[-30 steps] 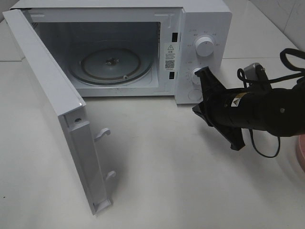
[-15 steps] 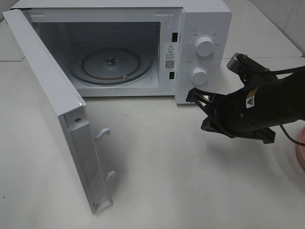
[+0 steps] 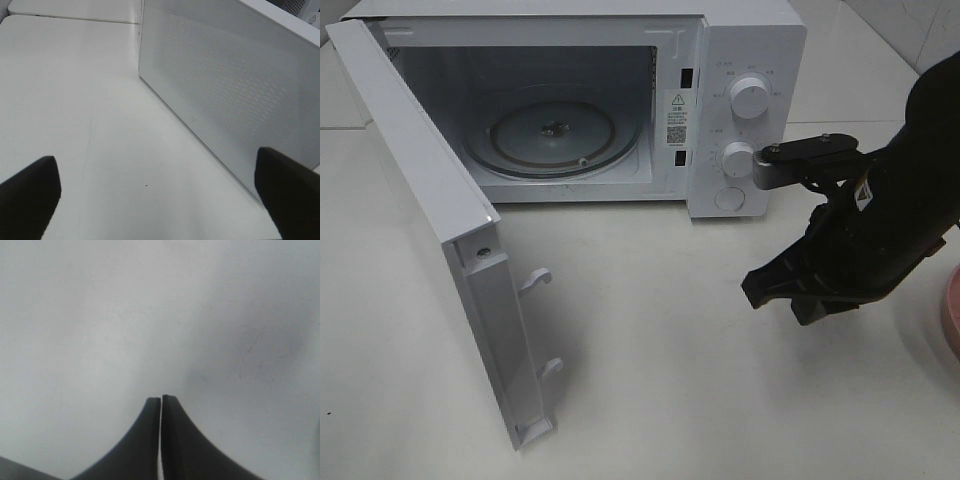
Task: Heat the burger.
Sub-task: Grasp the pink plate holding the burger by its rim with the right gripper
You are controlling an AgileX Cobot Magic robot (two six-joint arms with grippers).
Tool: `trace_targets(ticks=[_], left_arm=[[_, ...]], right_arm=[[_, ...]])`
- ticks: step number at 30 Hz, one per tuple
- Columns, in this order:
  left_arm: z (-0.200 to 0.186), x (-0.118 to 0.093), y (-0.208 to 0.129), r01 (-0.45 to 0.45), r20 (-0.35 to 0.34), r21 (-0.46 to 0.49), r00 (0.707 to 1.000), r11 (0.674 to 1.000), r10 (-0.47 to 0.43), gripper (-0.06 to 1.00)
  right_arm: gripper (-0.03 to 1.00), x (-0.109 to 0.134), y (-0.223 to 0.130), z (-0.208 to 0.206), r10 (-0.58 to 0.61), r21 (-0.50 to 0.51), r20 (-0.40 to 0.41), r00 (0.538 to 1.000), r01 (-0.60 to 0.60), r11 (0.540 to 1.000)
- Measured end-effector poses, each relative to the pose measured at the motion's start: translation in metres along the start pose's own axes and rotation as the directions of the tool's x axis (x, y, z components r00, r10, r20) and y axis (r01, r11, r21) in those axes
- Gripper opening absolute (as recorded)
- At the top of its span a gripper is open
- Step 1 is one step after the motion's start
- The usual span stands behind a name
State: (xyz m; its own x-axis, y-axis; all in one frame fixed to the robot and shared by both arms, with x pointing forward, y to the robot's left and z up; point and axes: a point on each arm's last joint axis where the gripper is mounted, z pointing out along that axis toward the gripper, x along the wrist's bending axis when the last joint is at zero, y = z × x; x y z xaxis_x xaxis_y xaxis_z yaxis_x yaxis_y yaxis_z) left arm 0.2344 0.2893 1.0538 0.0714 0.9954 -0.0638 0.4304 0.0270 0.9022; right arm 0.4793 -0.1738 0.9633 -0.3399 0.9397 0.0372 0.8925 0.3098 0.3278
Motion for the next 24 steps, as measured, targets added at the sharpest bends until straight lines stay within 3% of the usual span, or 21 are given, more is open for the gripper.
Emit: trace_targets(ticks=[5, 11, 13, 14, 15, 16, 18, 19, 21, 24], left_arm=[[0.000, 0.000, 0.000, 0.000, 0.000, 0.000, 1.000, 1.000, 0.000, 0.98], [0.000, 0.000, 0.000, 0.000, 0.000, 0.000, 1.000, 1.000, 0.000, 0.98], [0.000, 0.000, 0.000, 0.000, 0.000, 0.000, 1.000, 1.000, 0.000, 0.98], [0.000, 0.000, 0.000, 0.000, 0.000, 0.000, 1.000, 1.000, 0.000, 0.98], [0.000, 0.000, 0.000, 0.000, 0.000, 0.000, 1.000, 1.000, 0.000, 0.98], [0.000, 0.000, 0.000, 0.000, 0.000, 0.000, 1.000, 1.000, 0.000, 0.98], [0.000, 0.000, 0.000, 0.000, 0.000, 0.000, 1.000, 1.000, 0.000, 0.98], [0.000, 0.000, 0.000, 0.000, 0.000, 0.000, 1.000, 1.000, 0.000, 0.98], [0.000, 0.000, 0.000, 0.000, 0.000, 0.000, 1.000, 1.000, 0.000, 0.98], [0.000, 0.000, 0.000, 0.000, 0.000, 0.000, 1.000, 1.000, 0.000, 0.98]], right_arm=[[0.06, -0.011, -0.003, -0.002, -0.035, 0.075, 0.017, 0.999, 0.034, 0.997], [0.20, -0.042, -0.011, -0.004, 0.021, 0.172, 0.055, 0.998, -0.030, 0.985], [0.36, -0.057, -0.014, -0.005, 0.032, 0.204, 0.069, 0.997, -0.046, 0.978], [0.36, -0.057, -0.014, -0.005, 0.032, 0.204, 0.069, 0.997, -0.046, 0.978], [0.49, -0.066, -0.016, -0.006, 0.037, 0.217, 0.076, 0.996, -0.053, 0.975], [0.49, -0.066, -0.016, -0.006, 0.037, 0.217, 0.076, 0.996, -0.053, 0.975], [0.68, -0.079, -0.018, -0.007, 0.057, 0.220, 0.088, 0.994, -0.076, 0.972], [0.68, -0.079, -0.018, -0.007, 0.057, 0.220, 0.088, 0.994, -0.076, 0.972], [0.82, -0.097, -0.022, -0.009, 0.109, 0.217, 0.113, 0.988, -0.131, 0.967], [0.87, -0.103, -0.023, -0.010, 0.128, 0.215, 0.119, 0.985, -0.152, 0.965]])
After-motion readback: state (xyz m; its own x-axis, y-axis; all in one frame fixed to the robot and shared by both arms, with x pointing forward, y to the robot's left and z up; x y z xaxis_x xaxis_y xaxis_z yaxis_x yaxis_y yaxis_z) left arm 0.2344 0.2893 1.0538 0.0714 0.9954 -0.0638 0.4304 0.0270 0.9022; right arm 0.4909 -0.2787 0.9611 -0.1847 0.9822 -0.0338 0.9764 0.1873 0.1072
